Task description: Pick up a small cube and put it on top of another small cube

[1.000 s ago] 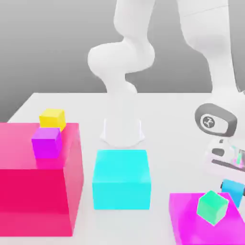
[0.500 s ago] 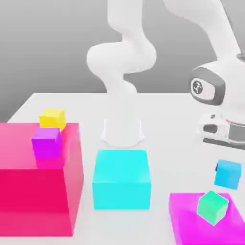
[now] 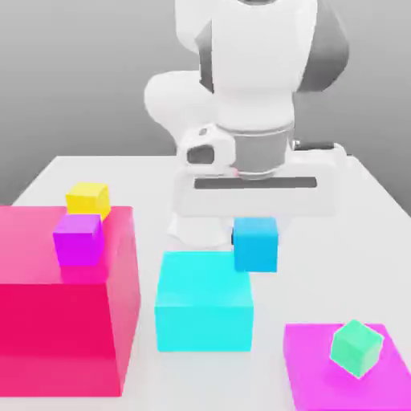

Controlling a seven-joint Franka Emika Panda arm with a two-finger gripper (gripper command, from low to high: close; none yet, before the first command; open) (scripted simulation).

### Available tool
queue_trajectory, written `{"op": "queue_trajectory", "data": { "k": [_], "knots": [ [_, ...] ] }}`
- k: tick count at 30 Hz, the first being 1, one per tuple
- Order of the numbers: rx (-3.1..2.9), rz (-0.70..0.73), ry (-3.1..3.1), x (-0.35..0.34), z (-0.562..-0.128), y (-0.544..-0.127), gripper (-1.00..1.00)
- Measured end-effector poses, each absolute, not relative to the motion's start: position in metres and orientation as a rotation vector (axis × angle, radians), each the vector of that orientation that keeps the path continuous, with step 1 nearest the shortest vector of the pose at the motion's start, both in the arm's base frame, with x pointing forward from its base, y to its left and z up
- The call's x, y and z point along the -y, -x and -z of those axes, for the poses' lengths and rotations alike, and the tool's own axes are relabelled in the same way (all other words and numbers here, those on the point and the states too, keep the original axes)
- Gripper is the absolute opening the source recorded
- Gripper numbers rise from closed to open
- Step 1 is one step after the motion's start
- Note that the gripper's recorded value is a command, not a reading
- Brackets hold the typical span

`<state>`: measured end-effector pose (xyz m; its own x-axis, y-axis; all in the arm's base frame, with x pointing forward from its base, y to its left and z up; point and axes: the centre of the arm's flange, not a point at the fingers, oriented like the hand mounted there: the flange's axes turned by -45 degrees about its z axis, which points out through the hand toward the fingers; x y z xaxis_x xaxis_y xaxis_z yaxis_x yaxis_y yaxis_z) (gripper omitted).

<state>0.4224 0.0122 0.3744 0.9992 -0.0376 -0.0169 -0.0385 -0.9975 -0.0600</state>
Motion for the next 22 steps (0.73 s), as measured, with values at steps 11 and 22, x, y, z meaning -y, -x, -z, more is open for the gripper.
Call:
{"op": "queue_trajectory", "data": {
  "k": [11, 22],
  "knots": [
    [0.249, 0.006, 3.105, 0.139, -0.443, -0.347, -1.0],
    [0.355, 0.001, 3.117, 0.186, -0.402, -0.299, 1.0]
  ]
}}
